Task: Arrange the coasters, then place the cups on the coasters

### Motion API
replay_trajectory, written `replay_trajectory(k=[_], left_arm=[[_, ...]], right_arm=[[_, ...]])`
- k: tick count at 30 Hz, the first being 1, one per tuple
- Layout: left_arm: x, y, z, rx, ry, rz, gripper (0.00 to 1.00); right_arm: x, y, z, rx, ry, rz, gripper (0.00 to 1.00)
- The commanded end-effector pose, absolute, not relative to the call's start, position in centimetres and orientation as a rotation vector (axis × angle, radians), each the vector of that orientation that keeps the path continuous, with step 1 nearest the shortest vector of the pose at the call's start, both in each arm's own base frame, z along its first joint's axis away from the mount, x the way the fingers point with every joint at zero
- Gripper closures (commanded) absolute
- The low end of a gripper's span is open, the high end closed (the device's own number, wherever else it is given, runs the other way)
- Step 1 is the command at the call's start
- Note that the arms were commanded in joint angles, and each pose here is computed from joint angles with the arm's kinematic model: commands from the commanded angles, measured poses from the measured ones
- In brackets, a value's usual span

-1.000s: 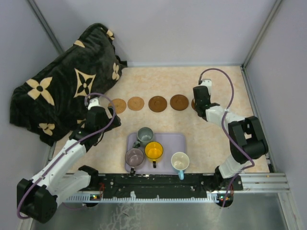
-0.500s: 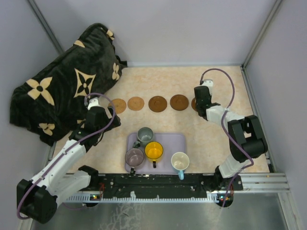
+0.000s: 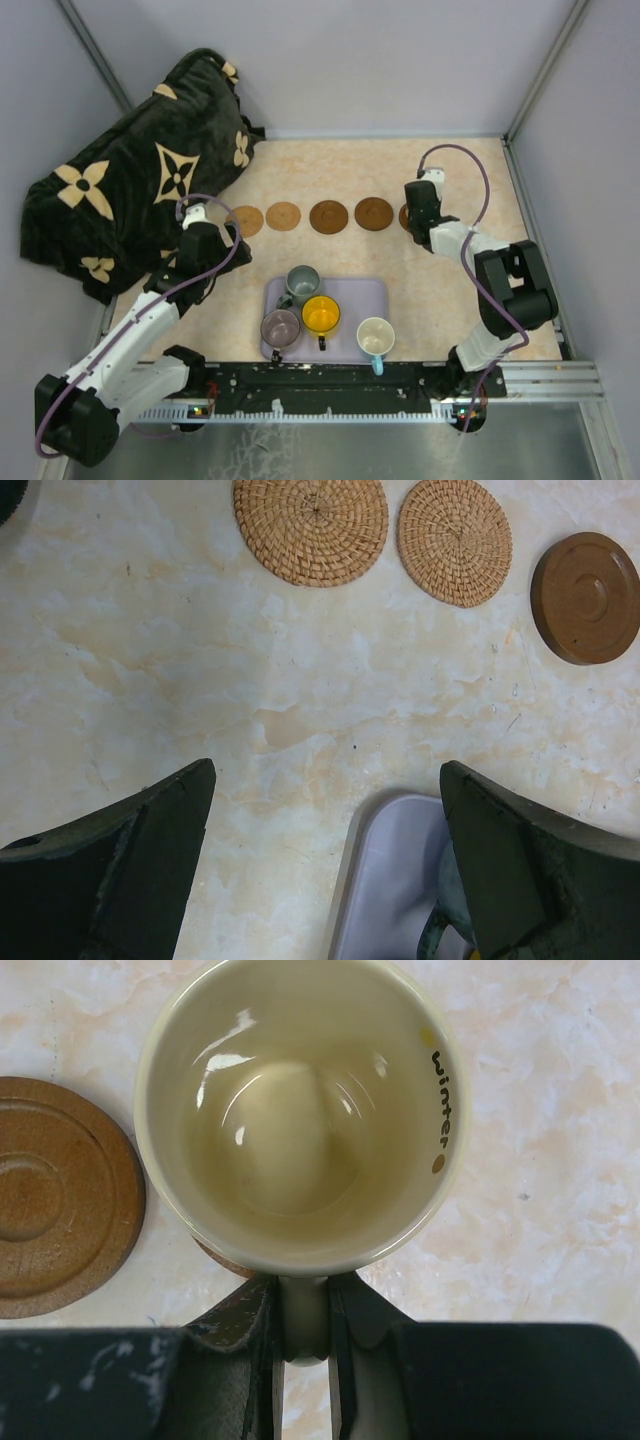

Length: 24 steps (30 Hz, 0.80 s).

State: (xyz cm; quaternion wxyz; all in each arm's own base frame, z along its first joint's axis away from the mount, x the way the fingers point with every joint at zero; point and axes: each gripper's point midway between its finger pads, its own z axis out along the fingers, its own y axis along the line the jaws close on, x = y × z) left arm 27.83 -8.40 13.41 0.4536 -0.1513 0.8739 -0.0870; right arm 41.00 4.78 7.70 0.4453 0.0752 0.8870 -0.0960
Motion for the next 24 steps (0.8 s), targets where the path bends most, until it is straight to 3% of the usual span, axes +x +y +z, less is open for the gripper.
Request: replay_trajectory(k=[1, 19, 24], left_arm=[[28.1, -8.4, 14.5, -0.366, 2.120, -0.222, 0.00], [28.0, -8.4, 14.5, -0.369, 2.118, -0.225, 0.00], [28.0, -8.5, 14.3, -0.367, 2.125, -0.229, 0.00]], right_arm=[[43.0, 4.7, 11.0, 0.256, 2.057, -0.188, 1.00], [41.6, 4.6, 9.9, 0.282, 2.087, -0.174, 0.99], [41.5, 4.5, 9.9, 0.291, 2.096, -0.180, 0.76]])
